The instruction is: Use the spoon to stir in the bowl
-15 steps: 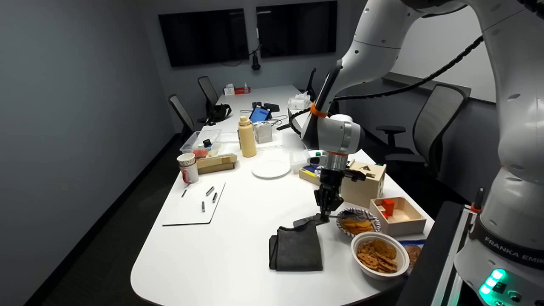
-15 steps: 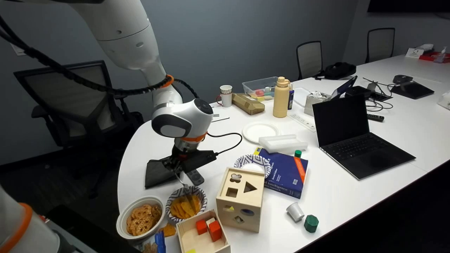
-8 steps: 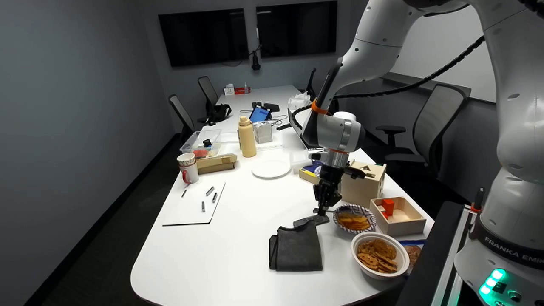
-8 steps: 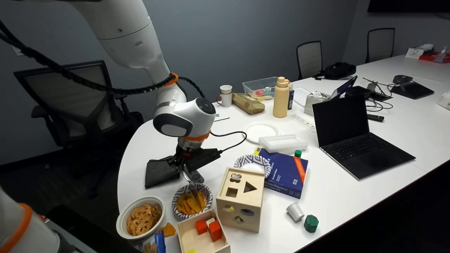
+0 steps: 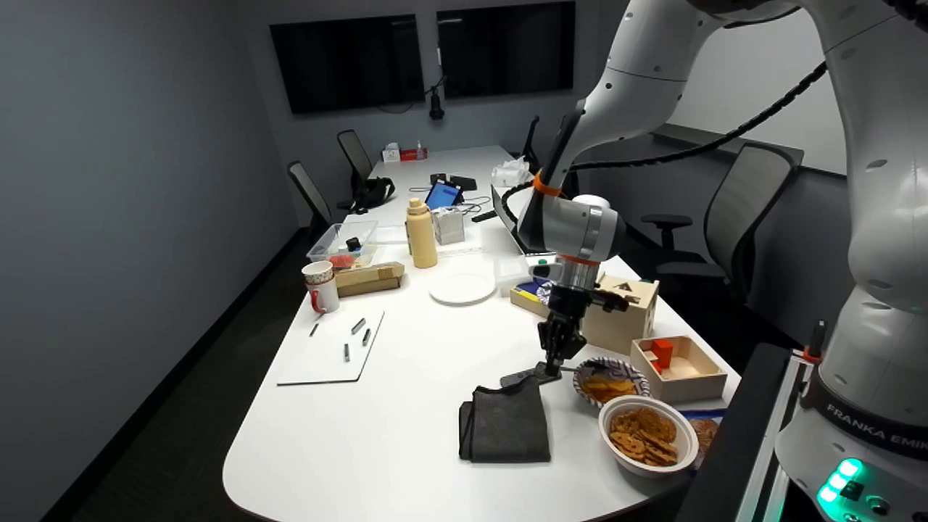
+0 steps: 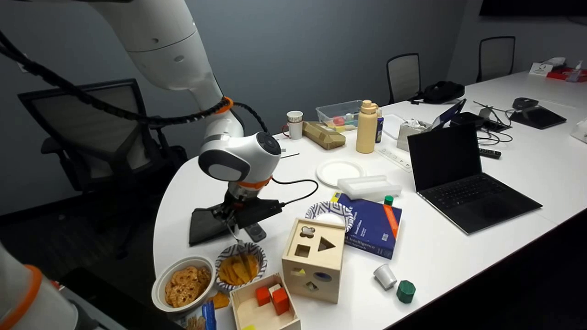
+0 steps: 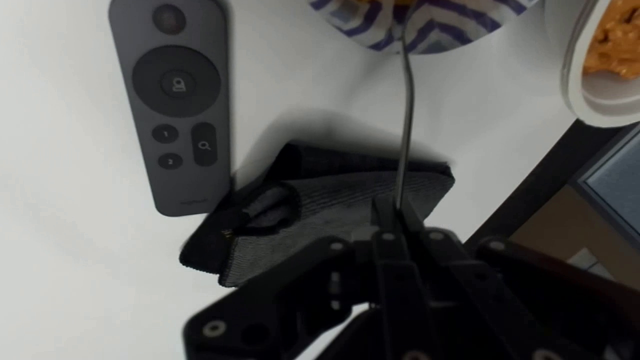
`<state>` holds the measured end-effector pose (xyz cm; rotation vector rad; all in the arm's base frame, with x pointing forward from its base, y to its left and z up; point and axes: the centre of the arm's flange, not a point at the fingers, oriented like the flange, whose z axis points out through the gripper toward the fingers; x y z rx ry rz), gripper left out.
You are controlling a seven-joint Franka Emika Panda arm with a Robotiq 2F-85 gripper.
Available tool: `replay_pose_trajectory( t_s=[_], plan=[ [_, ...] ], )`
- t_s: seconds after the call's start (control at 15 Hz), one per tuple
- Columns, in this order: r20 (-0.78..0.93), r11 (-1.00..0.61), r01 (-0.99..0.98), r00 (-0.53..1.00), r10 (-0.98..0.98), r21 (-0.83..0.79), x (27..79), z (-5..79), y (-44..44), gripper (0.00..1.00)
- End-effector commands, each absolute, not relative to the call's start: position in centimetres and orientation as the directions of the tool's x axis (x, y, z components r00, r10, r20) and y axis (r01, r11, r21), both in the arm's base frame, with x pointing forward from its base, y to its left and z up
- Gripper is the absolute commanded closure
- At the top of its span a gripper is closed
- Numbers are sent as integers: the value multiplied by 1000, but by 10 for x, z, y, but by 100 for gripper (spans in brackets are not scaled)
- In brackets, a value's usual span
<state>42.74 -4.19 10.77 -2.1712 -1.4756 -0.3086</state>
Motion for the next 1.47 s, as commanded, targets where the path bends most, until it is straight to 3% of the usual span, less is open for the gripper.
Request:
replay_pose_trajectory(
  t_s=[0.0, 0.27, 0.73, 1.07, 1.4],
  plan=[
    [501, -226, 939, 330, 800, -258, 427, 110, -43, 99],
    [515, -271, 944, 330, 791, -188, 439, 112, -42, 99],
    [476, -462, 871, 481, 736, -165, 430, 128, -32, 99],
    [471, -434, 872, 488, 735, -227, 407, 137, -19, 99],
    [519, -319, 925, 380, 766, -208, 411, 134, -23, 99]
  ],
)
